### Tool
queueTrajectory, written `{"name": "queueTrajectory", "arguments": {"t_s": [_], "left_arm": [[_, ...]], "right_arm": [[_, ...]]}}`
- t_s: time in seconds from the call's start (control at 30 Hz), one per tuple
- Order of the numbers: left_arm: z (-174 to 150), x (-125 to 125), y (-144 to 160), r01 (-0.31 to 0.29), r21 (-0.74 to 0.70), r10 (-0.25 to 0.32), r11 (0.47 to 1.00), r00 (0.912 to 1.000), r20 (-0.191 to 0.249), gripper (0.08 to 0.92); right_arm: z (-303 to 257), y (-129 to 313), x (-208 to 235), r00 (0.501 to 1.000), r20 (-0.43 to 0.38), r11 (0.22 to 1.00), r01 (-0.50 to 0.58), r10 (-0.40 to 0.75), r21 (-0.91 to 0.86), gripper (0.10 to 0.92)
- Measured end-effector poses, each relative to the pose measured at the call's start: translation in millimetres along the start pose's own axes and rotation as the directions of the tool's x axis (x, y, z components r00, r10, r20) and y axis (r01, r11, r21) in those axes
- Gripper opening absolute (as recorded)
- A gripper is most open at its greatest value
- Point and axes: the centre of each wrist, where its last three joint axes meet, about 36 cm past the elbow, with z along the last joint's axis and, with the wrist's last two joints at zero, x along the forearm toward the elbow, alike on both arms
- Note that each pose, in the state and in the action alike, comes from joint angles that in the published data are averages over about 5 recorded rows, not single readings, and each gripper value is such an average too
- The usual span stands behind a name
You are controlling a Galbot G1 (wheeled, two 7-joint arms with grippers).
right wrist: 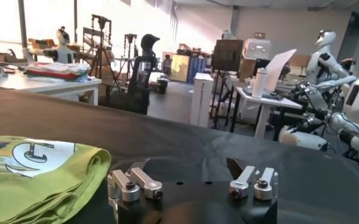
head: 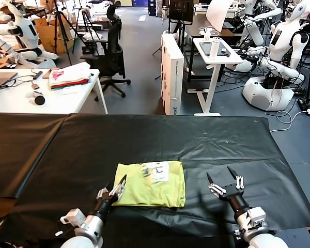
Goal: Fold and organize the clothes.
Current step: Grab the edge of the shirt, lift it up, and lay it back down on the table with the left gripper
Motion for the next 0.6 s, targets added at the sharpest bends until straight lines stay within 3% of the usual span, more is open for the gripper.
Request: {"name": "queueTrajectory", "arguments": {"t_s": [0.33,0.6], "left_arm": [[0.8,2.5,-2.2,-0.015,0.013,0.015,1.000,0.9999,0.003,0.237],[-8.1,4.3,-4.6,-0.022,0.020,0.022,1.000,0.9997,0.013,0.187]], "right_arm": [[1.7,0.6,-1.9,1.000,-0.002,1.000,0.002,-0.002,0.006,0.907],[3.3,1.1,-3.7,1.000,-0.001,1.000,-0.002,0.002,0.014,0.907]]}}
